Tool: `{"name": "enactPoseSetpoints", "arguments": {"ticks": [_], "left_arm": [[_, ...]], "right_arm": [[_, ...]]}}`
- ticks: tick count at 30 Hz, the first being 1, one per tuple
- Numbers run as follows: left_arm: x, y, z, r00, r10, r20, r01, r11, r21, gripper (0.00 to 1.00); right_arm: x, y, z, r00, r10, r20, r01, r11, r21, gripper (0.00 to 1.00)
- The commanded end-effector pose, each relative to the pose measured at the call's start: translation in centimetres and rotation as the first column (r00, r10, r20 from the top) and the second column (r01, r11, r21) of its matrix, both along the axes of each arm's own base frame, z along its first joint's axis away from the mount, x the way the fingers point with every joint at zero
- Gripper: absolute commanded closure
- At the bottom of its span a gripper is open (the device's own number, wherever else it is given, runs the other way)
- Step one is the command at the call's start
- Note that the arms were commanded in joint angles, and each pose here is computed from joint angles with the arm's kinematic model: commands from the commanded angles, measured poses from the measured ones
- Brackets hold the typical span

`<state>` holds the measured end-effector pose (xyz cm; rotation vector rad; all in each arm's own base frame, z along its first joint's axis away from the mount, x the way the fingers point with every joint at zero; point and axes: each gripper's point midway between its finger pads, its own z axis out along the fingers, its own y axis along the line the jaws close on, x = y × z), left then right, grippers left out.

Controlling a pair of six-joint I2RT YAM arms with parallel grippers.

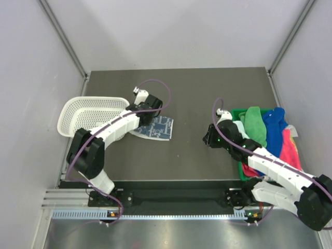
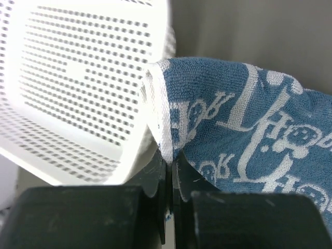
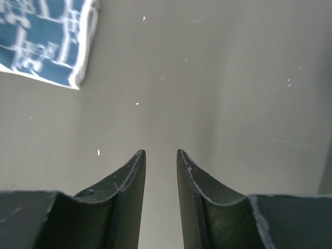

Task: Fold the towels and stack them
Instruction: Neatly place the folded towel into the bin

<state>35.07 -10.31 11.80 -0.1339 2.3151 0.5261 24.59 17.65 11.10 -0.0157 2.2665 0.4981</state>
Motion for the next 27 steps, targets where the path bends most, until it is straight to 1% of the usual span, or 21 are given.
{"name": "enactPoseSetpoints", "arguments": {"ticks": [1, 2, 3, 4, 5, 6, 7, 8, 9, 11, 12, 13, 16, 17, 19, 20, 21, 23, 27], "left_arm": [[1.1, 4.2, 3.8, 0.995, 0.051, 0.088, -0.057, 0.996, 0.073, 1.00], [1.2, 4.7, 3.9, 0.997, 0.019, 0.081, -0.026, 0.996, 0.087, 1.00], [2.2, 5.4, 4.7, 0.990, 0.028, 0.136, -0.037, 0.997, 0.065, 1.00], [2.4, 6.1, 6.1, 0.982, 0.030, 0.185, -0.042, 0.997, 0.060, 1.00], [2.4, 6.6, 6.5, 0.982, 0.017, 0.190, -0.033, 0.996, 0.078, 1.00], [2.9, 7.9, 7.5, 0.974, 0.043, 0.224, -0.059, 0.996, 0.065, 1.00], [3.2, 8.3, 7.7, 0.973, 0.036, 0.228, -0.051, 0.997, 0.059, 1.00], [3.3, 8.9, 8.1, 0.974, 0.022, 0.225, -0.042, 0.996, 0.084, 1.00], [3.5, 9.9, 8.3, 0.972, 0.034, 0.231, -0.055, 0.995, 0.087, 1.00], [3.9, 10.7, 8.7, 0.972, 0.014, 0.233, -0.041, 0.993, 0.109, 1.00], [3.8, 11.6, 8.3, 0.975, 0.023, 0.223, -0.051, 0.991, 0.123, 1.00], [4.1, 12.0, 8.6, 0.969, 0.024, 0.245, -0.057, 0.990, 0.128, 1.00], [4.0, 13.0, 7.6, 0.976, -0.005, 0.219, -0.036, 0.983, 0.182, 1.00], [4.3, 13.2, 7.6, 0.973, -0.017, 0.231, -0.029, 0.981, 0.194, 1.00], [4.1, 14.0, 6.8, 0.971, -0.012, 0.239, -0.037, 0.979, 0.200, 1.00], [4.6, 14.7, 7.1, 0.962, 0.002, 0.272, -0.056, 0.981, 0.188, 1.00], [4.7, 14.7, 6.6, 0.963, 0.000, 0.268, -0.047, 0.985, 0.169, 1.00], [5.0, 15.7, 6.5, 0.960, 0.030, 0.280, -0.076, 0.984, 0.158, 1.00], [5.1, 17.6, 4.7, 0.971, 0.077, 0.227, -0.122, 0.973, 0.194, 1.00]], "right_arm": [[0.7, 0.4, 1.4, 1.000, 0.013, 0.028, -0.013, 1.000, 0.006, 0.69], [0.8, 0.3, 1.4, 0.999, 0.013, 0.029, -0.013, 1.000, 0.004, 0.69], [0.7, 0.4, 1.3, 0.999, 0.018, 0.027, -0.018, 1.000, 0.004, 0.69], [0.7, 0.5, 1.2, 0.999, 0.023, 0.022, -0.023, 1.000, 0.004, 0.69], [0.7, 0.5, 1.0, 1.000, 0.026, 0.018, -0.026, 1.000, 0.003, 0.69], [0.6, 0.6, 0.8, 0.999, 0.032, 0.011, -0.032, 0.999, 0.002, 0.69], [0.6, 0.8, 0.8, 0.999, 0.040, 0.009, -0.040, 0.999, 0.005, 0.69], [0.6, 0.9, 0.7, 0.999, 0.046, 0.007, -0.046, 0.999, 0.003, 0.69], [0.6, 0.9, 0.6, 0.999, 0.048, 0.006, -0.048, 0.999, 0.003, 0.70], [0.6, 1.1, 0.4, 0.998, 0.057, 0.002, -0.057, 0.998, 0.001, 0.70], [0.8, 1.3, 0.6, 0.998, 0.061, 0.008, -0.061, 0.998, 0.008, 0.70], [0.8, 1.5, 0.5, 0.998, 0.069, 0.003, -0.069, 0.998, 0.010, 0.70], [1.0, 2.0, 0.4, 0.996, 0.084, 0.001, -0.084, 0.996, 0.019, 0.70], [1.1, 2.1, 0.4, 0.996, 0.088, 0.004, -0.088, 0.996, 0.020, 0.70], [1.1, 2.4, 0.0, 0.995, 0.097, -0.005, -0.097, 0.995, 0.024, 0.70], [1.2, 2.5, 0.0, 0.995, 0.103, -0.003, -0.103, 0.994, 0.023, 0.70], [1.2, 2.6, -0.3, 0.994, 0.108, -0.011, -0.108, 0.994, 0.018, 0.70], [1.2, 2.7, -0.6, 0.993, 0.115, -0.013, -0.115, 0.993, 0.018, 0.71], [1.1, 2.8, -1.4, 0.992, 0.122, -0.021, -0.122, 0.992, 0.018, 0.71]]}}
